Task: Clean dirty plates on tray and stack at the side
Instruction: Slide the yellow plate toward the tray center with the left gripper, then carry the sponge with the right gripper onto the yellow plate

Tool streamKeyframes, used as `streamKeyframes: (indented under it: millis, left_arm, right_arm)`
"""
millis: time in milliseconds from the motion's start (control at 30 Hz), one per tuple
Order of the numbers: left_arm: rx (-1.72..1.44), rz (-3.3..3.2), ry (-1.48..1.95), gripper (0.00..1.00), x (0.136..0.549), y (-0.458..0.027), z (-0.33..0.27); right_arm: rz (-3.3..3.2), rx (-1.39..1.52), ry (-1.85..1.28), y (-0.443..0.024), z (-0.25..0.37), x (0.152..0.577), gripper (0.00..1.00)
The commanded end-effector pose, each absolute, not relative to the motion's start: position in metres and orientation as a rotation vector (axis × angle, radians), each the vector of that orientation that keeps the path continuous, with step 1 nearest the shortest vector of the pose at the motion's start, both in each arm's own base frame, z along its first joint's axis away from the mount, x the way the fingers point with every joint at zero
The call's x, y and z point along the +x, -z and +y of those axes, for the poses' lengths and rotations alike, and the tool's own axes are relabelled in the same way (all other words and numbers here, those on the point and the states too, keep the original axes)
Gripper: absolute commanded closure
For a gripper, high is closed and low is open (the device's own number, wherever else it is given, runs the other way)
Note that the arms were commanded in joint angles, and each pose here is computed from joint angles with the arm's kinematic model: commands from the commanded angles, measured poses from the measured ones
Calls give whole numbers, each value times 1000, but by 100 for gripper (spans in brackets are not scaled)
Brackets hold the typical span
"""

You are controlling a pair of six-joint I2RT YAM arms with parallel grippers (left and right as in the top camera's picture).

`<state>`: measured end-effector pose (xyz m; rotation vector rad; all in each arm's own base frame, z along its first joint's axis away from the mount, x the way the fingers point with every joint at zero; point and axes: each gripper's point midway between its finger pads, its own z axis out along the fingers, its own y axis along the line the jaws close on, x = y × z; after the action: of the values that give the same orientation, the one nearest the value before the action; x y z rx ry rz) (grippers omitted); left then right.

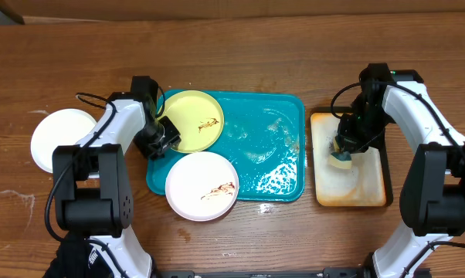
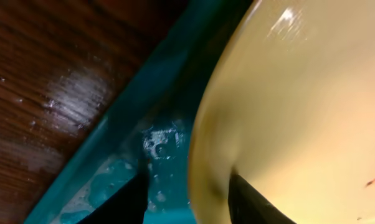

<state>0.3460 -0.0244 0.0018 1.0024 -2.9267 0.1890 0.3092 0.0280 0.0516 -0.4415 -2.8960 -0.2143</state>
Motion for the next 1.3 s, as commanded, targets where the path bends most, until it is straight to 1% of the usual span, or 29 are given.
streamKeyframes:
  millis: [0,100,133,167,200,233,433,600,767,900,1033,1267]
  left_arm:
    - [1003,-2853,-181,61,338,26,-31]
    - [1010,-2880,-196,65,345,27,-31]
    - [1012,-2890,-203,69,348,27,-31]
    - [1015,-2903,-208,80,351,27,-31]
    - [1018,-2917,-217,87,355,27,-31]
    - [1021,-2930,-227,96,359,27,-31]
    - [996,-3000,-263,96,374,26,-33]
    - [783,-3108,-257,96,381,25,-37]
    - [497,-3181,-132,96,376,27,-37]
    - [384,-3205,83,96,372,27,-22]
    - [314,-3214,145,96,374,24,-16]
    - [277,-3201,194,96,372,20,-12]
  right_arm:
    - [-2910,-433,227,-57,30,309,96]
    - [-2911,-433,228,-57,30,309,96]
    - [-2912,-433,228,-57,30,310,96]
    - [-2914,-433,228,-57,30,310,96]
    - [-2914,-433,228,-57,30,310,96]
    - [-2914,-433,228,-57,30,310,96]
    - [-2911,-422,228,-57,30,309,96]
    - [-2927,-375,235,-57,30,311,96]
    - [-2954,-356,244,-56,30,316,96]
    - [-2967,-314,259,-56,32,318,96]
    - [-2998,-292,290,-56,34,326,96]
    - [-3074,-81,541,-70,64,349,96]
